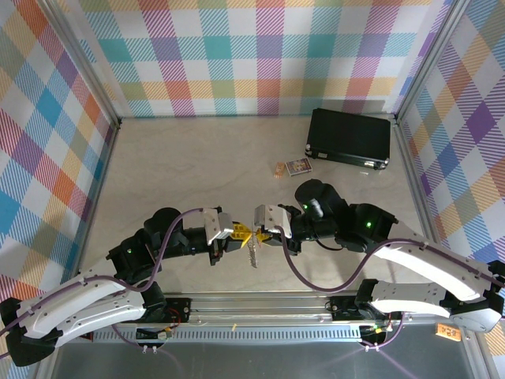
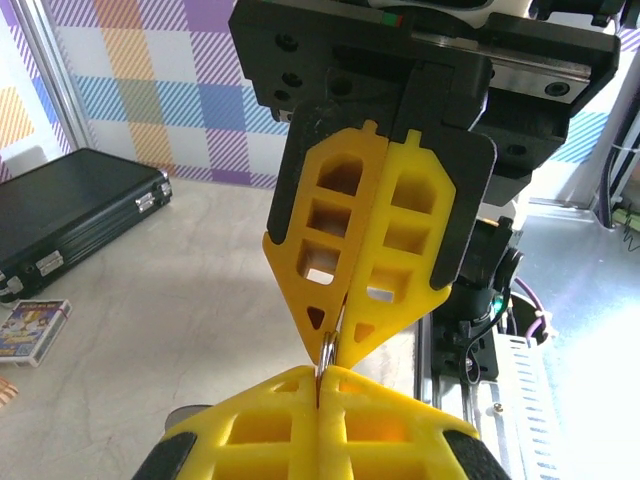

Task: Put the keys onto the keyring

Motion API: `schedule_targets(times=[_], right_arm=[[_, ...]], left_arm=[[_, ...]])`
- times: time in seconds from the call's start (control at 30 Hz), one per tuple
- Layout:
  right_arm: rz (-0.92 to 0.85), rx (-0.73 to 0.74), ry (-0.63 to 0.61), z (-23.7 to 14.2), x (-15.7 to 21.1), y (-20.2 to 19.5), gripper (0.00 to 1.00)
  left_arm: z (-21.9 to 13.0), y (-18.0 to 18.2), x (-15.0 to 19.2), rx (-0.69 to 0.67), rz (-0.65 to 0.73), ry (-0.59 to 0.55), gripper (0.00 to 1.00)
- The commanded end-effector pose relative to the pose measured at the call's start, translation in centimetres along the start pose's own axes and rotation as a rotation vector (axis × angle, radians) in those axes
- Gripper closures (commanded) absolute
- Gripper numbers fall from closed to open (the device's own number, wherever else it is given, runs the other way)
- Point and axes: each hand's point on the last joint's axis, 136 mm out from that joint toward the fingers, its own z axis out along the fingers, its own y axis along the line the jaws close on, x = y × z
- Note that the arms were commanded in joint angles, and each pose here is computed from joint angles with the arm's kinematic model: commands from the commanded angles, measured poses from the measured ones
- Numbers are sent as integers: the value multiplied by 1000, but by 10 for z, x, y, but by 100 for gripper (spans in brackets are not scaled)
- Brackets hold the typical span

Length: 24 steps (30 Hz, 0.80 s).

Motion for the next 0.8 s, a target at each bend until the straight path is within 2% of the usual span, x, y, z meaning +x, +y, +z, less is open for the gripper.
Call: schedule_targets(times=[0.0, 0.07, 0.23, 0.37, 0.7, 0.77], right_arm=[[-29, -19, -58, -6, -19, 2, 100], [-23, -11, -61, -7, -19, 2, 100], [-12, -2, -101, -13, -24, 2, 84], [-14, 3, -129, -16, -28, 3, 81], [-21, 10, -167, -21, -33, 4, 86], [-24, 8, -167, -20, -33, 4, 90]], left_arm=[[-4, -3, -29, 14, 20, -105, 100], [-6, -4, -35, 21, 11, -154, 100], [-11, -9, -47, 44, -3, -239, 100], [-12, -12, -48, 59, -4, -260, 100], [-13, -16, -48, 83, -19, -290, 100], [-13, -16, -47, 86, -22, -291, 100]])
